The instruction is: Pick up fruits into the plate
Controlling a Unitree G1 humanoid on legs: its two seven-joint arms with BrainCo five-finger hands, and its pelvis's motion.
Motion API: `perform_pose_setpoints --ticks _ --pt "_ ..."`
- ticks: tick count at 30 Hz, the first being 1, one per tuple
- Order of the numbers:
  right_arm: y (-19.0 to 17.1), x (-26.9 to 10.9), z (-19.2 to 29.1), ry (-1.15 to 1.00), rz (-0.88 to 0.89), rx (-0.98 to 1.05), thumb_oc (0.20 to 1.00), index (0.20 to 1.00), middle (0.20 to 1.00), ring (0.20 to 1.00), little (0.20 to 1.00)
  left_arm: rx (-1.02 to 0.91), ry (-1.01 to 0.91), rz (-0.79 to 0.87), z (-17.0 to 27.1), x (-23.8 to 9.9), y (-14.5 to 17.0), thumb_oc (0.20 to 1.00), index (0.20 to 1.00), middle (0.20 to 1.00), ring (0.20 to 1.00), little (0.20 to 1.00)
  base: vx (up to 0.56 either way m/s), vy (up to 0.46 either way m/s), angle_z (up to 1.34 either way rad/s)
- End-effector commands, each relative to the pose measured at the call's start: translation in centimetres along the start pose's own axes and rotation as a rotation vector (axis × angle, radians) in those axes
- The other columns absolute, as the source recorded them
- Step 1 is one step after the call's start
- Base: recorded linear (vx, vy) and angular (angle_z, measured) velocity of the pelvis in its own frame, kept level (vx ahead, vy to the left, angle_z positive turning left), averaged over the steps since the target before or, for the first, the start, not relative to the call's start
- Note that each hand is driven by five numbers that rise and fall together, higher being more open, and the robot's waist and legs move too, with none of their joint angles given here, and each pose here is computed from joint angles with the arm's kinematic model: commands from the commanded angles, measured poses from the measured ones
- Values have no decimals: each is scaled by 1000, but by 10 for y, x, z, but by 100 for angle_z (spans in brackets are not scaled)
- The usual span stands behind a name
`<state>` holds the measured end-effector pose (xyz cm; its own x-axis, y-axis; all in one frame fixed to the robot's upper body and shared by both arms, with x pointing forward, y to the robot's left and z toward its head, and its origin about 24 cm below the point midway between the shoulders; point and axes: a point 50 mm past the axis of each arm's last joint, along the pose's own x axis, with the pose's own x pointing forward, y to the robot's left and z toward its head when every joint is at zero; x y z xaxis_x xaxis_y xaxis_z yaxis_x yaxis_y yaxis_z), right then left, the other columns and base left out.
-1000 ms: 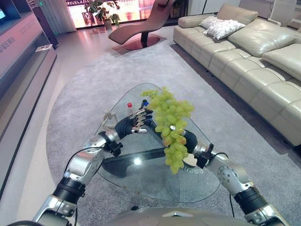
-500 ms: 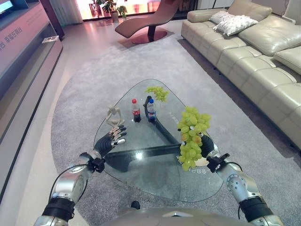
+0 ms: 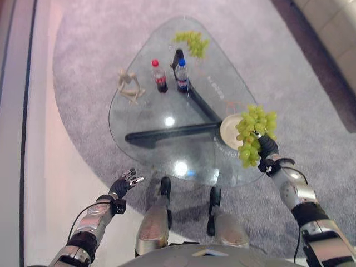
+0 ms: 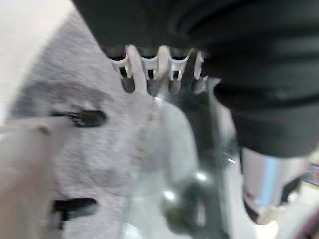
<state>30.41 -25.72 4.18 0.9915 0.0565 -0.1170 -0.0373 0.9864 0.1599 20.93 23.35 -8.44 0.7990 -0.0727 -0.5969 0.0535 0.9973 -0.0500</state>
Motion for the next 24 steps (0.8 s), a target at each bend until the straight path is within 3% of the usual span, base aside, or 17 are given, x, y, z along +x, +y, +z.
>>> perform_pose_setpoints --ticks 1,14,24 --pt "0 14 58 -209 4 -116 200 200 200 200 200 41 -80 26 20 8 2 1000 1000 1000 1000 1000 -105 -65 -3" --pt "-15 38 133 -294 -133 -262 200 200 200 200 200 80 -106 14 29 17 -8 1000 1000 1000 1000 1000 -72 -27 -3" --pt "-22 43 147 -281 -212 -277 200 200 200 200 200 83 -153 -22 39 20 -19 1000 1000 1000 1000 1000 -33 2 2"
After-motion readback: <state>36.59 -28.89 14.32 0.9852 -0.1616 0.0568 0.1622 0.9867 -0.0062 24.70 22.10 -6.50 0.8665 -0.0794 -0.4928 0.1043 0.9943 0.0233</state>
